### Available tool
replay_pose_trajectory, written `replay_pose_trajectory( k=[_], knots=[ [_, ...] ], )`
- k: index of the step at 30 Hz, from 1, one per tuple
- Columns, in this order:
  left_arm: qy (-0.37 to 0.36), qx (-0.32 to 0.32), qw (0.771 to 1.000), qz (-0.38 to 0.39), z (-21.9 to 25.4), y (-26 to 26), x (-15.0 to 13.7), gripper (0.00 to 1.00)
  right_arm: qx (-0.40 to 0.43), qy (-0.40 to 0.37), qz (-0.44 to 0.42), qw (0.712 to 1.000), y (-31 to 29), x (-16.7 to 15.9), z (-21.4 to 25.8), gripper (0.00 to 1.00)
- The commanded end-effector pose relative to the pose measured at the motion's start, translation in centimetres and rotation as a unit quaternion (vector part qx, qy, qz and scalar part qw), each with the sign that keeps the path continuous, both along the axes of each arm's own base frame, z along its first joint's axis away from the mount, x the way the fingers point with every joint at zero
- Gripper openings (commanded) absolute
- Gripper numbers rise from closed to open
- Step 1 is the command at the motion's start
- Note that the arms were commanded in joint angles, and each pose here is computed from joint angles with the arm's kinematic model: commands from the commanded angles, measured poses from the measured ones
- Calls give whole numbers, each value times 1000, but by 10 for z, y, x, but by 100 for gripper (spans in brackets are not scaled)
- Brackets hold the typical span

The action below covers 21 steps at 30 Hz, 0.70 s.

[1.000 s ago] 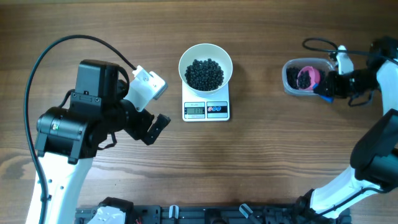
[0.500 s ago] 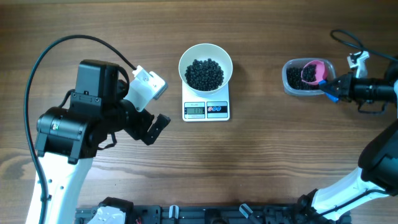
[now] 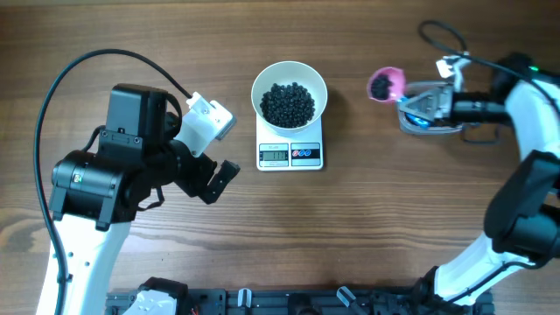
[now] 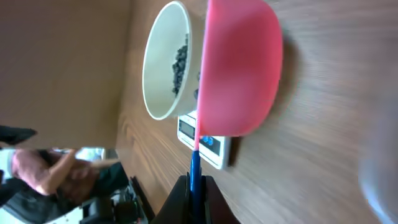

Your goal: Scoop item into bowl and weigh 150g on scale

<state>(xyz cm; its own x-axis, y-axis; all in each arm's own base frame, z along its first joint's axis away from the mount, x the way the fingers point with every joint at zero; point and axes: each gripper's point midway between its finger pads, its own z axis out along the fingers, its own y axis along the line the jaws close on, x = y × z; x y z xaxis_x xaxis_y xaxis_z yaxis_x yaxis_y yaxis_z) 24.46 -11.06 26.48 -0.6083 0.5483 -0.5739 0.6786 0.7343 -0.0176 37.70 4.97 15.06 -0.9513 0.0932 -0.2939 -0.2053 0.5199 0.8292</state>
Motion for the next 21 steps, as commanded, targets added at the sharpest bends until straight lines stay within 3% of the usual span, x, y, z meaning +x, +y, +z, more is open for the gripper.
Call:
replay_pose_trajectory(
  k=[1, 10, 15, 21],
  knots=[
    [-6, -4, 1000, 2, 5, -1, 3, 100, 23, -19, 36, 999, 53, 6, 25, 4],
    [-6, -4, 1000, 2, 5, -1, 3, 100, -16, -134, 116, 984, 139, 29, 44, 4],
    [-6, -4, 1000, 2, 5, -1, 3, 100, -144, -211, 124, 959, 165, 48, 22, 4],
    [-6, -4, 1000, 2, 5, -1, 3, 100, -306, -262, 133, 906, 166, 57, -3, 4]
  ],
)
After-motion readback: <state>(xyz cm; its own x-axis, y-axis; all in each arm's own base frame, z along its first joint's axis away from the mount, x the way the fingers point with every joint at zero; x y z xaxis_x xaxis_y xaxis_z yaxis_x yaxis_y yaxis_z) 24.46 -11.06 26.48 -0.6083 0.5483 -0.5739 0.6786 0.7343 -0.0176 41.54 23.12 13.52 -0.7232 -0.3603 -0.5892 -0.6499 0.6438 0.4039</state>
